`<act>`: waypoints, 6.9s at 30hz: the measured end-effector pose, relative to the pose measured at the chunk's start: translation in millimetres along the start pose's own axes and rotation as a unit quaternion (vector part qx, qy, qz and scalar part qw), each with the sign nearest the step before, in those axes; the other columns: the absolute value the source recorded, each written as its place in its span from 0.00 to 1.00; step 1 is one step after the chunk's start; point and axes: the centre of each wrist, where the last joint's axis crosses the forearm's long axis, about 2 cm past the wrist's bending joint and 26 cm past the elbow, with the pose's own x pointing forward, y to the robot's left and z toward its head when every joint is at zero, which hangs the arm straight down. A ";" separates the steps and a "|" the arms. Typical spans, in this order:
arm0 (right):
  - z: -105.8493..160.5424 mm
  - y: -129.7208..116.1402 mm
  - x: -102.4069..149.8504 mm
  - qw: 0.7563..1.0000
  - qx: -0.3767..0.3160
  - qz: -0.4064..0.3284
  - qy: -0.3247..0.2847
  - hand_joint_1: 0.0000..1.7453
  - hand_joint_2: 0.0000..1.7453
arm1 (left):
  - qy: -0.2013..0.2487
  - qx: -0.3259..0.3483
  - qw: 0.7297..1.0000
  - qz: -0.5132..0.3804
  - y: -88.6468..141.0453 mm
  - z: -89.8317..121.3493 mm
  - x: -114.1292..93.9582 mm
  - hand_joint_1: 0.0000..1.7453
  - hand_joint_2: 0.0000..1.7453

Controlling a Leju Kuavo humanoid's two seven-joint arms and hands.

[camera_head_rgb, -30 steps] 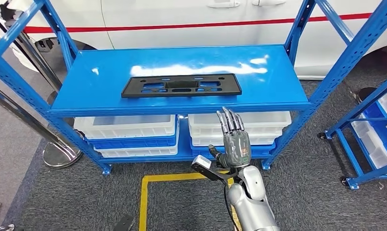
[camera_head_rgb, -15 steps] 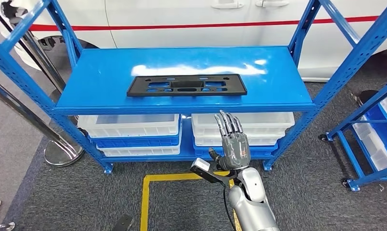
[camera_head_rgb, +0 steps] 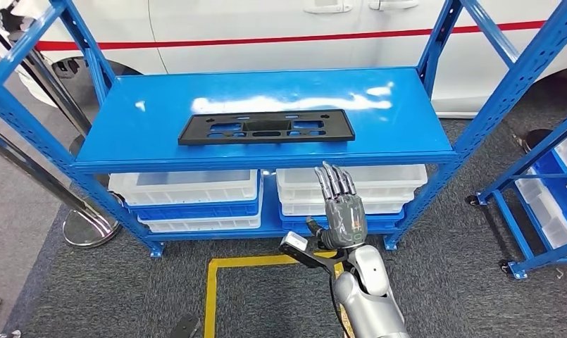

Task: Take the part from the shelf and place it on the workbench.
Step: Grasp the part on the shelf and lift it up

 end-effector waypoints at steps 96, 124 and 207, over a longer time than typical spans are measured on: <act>-3.5 -1.9 -8.8 1.000 -0.003 0.003 -0.007 0.00 1.00 | -0.035 0.021 0.999 -0.001 1.3 -2.3 7.0 0.00 1.00; 2.9 -4.3 -9.5 1.000 -0.006 0.008 -0.005 0.00 1.00 | -0.037 0.019 0.999 -0.004 1.1 -2.5 7.4 0.00 1.00; -1.0 -1.5 10.7 1.000 -0.002 0.002 -0.025 0.00 1.00 | -0.037 0.025 0.999 -0.011 -0.6 -1.6 5.2 0.00 1.00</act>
